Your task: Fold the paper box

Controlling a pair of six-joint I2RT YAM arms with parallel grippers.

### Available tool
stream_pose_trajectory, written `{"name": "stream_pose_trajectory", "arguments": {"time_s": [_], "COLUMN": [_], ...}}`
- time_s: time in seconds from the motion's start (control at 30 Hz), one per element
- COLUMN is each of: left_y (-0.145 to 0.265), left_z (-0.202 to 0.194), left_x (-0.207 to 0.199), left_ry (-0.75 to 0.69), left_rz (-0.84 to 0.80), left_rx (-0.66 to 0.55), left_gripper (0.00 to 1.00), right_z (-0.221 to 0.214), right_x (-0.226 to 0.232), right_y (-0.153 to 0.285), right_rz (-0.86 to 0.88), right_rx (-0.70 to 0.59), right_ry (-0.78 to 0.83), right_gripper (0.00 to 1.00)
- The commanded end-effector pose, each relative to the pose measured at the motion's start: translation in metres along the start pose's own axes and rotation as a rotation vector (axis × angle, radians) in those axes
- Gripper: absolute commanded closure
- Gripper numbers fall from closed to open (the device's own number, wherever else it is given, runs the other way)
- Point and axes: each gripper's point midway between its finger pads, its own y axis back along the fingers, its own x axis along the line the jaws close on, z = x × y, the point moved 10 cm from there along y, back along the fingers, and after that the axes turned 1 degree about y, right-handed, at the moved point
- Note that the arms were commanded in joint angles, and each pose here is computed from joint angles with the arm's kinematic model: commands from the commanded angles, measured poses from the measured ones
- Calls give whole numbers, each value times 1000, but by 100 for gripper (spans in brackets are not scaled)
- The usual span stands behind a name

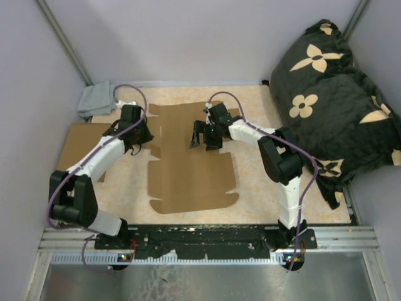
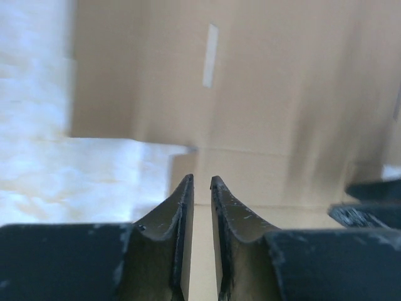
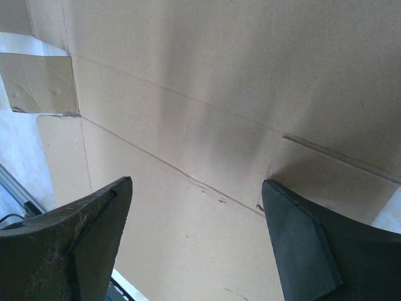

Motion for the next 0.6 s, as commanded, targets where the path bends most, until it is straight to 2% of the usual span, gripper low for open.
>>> {"name": "stream_pose_trajectory", "arguments": {"time_s": [0.0, 0.17, 0.3, 0.57], "left_y": [-3, -22, -35, -42], "left_z": [1, -15, -27, -35], "left_x": [45, 57, 52, 17], "left_ry": [128, 143, 147, 87], "left_rz": [219, 236, 174, 46], "left_rx": [-19, 85, 158, 186], "left_gripper": [80, 92, 100, 100], "right_z": [-12, -12, -12, -14], "right_x": [-8, -8, -8, -10], "right_y": [-2, -2, -2, -4], "right_rz": [-48, -47, -49, -50], "right_rx": [36, 36, 38, 41], "right_ry": [-2, -1, -1, -4], "right_gripper": [14, 14, 14, 14]}}
